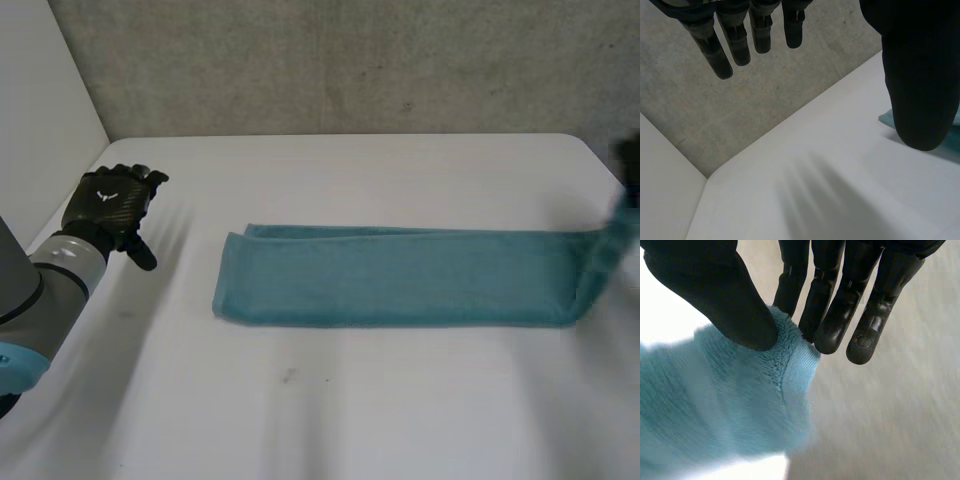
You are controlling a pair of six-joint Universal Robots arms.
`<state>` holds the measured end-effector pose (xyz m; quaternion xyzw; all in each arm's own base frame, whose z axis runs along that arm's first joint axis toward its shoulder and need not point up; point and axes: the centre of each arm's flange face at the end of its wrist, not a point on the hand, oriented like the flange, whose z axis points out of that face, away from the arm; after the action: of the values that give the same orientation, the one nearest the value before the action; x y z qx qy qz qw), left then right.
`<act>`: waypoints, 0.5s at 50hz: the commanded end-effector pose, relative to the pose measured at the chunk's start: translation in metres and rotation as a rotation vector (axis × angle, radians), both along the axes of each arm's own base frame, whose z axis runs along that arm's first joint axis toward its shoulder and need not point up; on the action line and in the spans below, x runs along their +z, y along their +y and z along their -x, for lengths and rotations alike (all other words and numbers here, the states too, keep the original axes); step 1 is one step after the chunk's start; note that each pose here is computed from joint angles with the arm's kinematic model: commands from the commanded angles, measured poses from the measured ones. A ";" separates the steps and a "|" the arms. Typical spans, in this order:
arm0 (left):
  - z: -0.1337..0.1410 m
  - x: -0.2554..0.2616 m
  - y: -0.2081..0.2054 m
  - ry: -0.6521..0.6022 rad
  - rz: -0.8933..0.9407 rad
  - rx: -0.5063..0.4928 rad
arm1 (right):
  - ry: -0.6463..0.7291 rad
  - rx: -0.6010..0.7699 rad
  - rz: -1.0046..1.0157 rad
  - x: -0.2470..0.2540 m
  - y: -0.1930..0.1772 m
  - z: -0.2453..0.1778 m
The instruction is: Fold the laundry
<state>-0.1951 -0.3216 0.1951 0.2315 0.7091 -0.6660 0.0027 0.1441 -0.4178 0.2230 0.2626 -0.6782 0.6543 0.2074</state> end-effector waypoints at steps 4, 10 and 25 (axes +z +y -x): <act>-0.001 0.001 0.000 0.001 0.002 0.004 | -0.073 0.645 0.108 0.011 0.119 -0.205; -0.001 0.001 0.000 0.001 0.001 0.005 | -0.073 0.906 0.063 -0.040 0.181 -0.272; 0.005 0.000 0.003 0.000 0.001 -0.016 | -0.137 0.734 -0.029 -0.043 0.173 -0.251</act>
<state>-0.1949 -0.3202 0.1936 0.2318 0.7111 -0.6638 0.0021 0.4354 -0.2054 0.1392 0.5355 -0.4913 0.6721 -0.1422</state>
